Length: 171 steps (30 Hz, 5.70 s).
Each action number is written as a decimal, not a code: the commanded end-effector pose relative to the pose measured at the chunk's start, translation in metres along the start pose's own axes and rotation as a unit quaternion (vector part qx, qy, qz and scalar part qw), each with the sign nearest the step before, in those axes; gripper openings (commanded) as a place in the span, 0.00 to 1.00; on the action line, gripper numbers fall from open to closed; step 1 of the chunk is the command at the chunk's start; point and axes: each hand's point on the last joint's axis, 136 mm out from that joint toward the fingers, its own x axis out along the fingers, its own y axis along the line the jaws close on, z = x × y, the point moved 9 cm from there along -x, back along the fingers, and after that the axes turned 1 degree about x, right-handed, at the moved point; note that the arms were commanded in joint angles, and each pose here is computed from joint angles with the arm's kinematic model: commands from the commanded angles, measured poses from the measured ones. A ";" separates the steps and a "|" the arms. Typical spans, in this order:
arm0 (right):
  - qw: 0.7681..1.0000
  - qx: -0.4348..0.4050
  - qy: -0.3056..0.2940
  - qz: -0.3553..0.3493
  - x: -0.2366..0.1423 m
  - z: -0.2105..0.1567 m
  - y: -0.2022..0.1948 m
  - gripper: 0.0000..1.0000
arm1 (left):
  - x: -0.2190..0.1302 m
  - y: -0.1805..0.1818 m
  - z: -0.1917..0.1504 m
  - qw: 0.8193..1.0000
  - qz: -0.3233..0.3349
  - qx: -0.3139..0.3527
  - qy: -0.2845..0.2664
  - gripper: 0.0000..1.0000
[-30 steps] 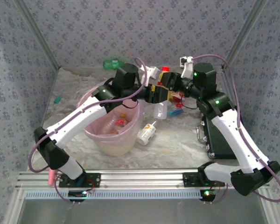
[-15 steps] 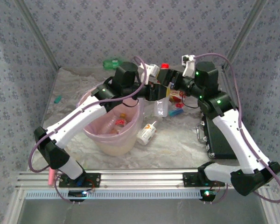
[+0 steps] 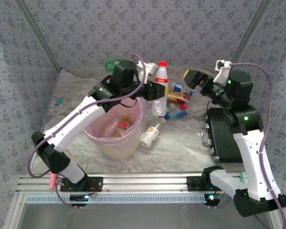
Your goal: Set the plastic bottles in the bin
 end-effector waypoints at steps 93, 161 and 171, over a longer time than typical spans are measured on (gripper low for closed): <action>0.897 0.103 0.358 -0.240 0.187 -0.280 -0.121 0.85 | -0.165 0.040 -0.087 0.966 0.241 0.009 -0.091 1.00; 0.993 0.009 0.042 0.109 0.046 -0.009 0.045 0.47 | -0.085 0.005 -0.020 0.995 -0.063 -0.030 -0.067 1.00; 0.979 -0.008 0.093 0.183 0.082 -0.023 0.096 0.47 | -0.058 -0.014 -0.011 0.993 -0.102 -0.007 -0.059 0.99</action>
